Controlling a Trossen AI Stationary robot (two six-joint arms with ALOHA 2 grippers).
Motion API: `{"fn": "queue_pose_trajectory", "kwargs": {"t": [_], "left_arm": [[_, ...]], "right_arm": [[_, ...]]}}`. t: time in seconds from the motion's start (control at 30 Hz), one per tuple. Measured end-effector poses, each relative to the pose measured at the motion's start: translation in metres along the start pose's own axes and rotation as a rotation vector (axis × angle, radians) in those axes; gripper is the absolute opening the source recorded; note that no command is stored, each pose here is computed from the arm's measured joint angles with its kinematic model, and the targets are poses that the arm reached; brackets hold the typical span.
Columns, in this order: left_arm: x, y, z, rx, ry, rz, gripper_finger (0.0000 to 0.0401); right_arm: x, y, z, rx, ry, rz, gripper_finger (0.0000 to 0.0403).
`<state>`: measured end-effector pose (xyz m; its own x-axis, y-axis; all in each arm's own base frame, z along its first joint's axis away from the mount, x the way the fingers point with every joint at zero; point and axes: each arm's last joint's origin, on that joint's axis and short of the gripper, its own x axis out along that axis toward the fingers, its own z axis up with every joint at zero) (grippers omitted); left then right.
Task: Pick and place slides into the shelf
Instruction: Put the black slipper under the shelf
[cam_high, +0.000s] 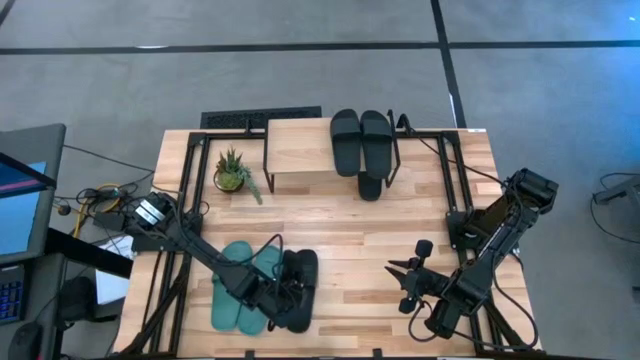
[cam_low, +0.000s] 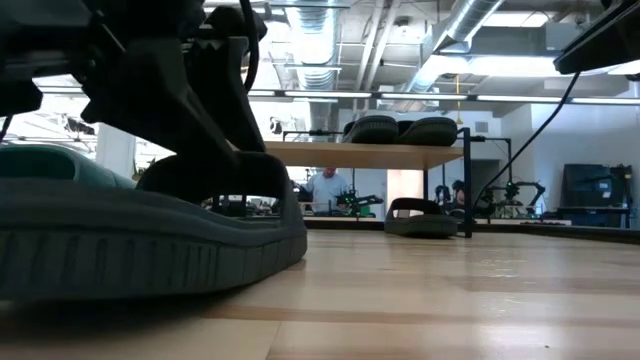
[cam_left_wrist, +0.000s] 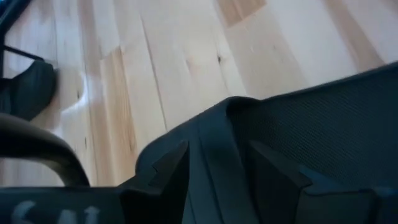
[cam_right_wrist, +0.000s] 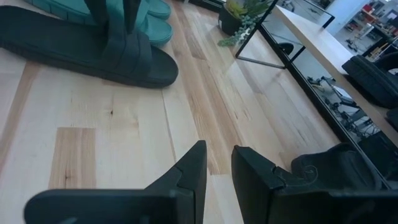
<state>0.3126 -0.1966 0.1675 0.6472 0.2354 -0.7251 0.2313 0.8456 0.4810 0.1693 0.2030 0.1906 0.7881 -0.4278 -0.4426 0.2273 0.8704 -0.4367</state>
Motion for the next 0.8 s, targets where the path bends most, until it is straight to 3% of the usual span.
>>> {"fn": "queue_pose_trajectory", "kwargs": {"t": [0.3,0.67,0.8], "left_arm": [[0.0019,0.0049,-0.0033,-0.010,0.031,0.071,0.0137],[0.0051,0.0092,-0.0037,-0.021,0.041,0.061,0.0015],[0.0050,0.0103,-0.0036,-0.021,0.039,0.102,0.0007]], "right_arm": [[0.0000,0.0001,0.0001,0.003,-0.001,0.000,0.0066],[0.0000,0.0005,0.0005,0.018,-0.003,0.002,0.0066],[0.0000,0.0005,0.0005,0.018,-0.003,0.002,0.0066]]}}
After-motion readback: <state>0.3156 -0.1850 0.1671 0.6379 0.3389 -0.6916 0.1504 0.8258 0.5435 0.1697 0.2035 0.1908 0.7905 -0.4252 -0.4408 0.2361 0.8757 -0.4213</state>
